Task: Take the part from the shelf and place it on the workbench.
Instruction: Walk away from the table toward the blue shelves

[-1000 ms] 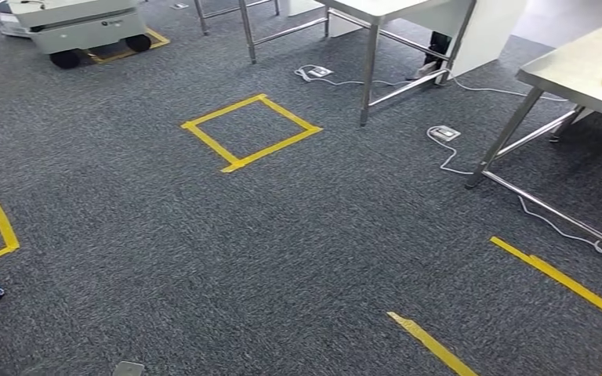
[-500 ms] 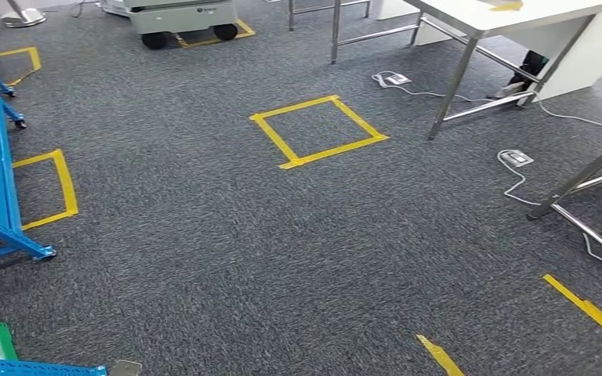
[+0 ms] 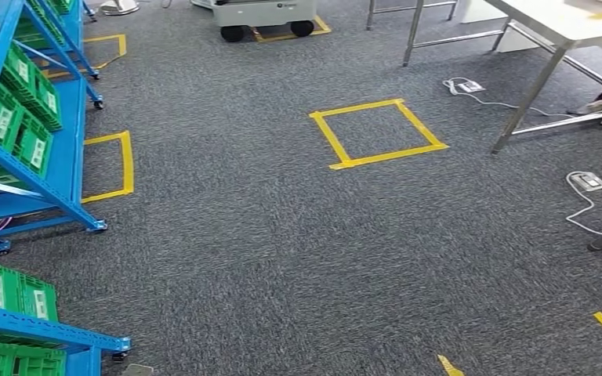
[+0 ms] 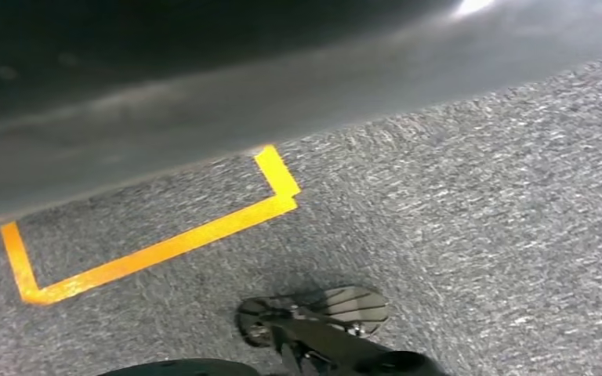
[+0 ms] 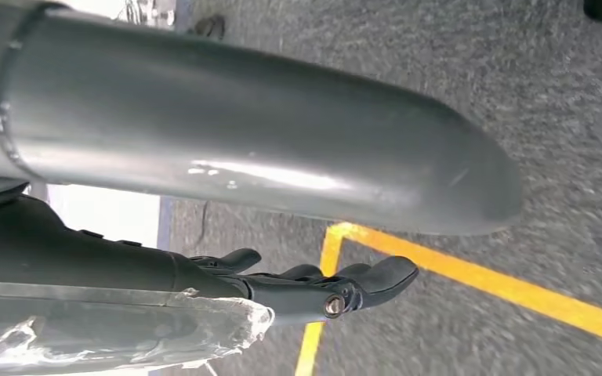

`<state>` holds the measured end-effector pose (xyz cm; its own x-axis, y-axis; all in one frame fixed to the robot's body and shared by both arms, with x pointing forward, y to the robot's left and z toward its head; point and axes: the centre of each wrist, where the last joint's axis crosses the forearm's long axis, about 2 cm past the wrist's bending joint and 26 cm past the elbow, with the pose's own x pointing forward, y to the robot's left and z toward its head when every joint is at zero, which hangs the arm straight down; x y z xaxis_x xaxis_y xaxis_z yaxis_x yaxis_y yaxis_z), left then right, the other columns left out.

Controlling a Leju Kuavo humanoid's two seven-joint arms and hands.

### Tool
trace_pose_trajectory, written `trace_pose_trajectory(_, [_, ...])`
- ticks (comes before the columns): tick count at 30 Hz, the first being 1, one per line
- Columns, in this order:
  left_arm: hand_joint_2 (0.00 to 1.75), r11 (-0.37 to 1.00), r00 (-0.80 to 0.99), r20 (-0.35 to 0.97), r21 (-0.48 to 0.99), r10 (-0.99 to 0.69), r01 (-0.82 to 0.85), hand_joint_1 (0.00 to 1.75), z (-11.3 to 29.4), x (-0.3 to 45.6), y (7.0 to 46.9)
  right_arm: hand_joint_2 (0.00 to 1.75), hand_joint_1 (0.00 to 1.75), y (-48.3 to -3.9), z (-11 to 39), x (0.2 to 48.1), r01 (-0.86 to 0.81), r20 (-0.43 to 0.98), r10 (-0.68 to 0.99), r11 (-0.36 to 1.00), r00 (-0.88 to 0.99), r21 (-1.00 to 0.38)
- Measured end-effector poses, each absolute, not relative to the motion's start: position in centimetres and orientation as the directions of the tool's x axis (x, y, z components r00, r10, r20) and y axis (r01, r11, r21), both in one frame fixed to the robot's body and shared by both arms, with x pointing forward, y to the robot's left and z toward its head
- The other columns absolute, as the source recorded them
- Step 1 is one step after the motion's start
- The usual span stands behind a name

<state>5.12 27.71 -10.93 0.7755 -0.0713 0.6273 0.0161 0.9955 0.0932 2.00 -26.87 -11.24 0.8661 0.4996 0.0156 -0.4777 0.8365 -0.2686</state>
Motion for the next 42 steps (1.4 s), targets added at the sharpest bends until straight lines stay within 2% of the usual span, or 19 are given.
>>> trace_pose_trajectory(42, [0.00,0.997,0.780,0.622,0.078,-0.065,0.020,0.00,-10.86,5.55,27.13,0.00,0.00,-26.84,-11.22,2.25,-0.571,-0.011,0.594,0.767,0.804,-0.292])
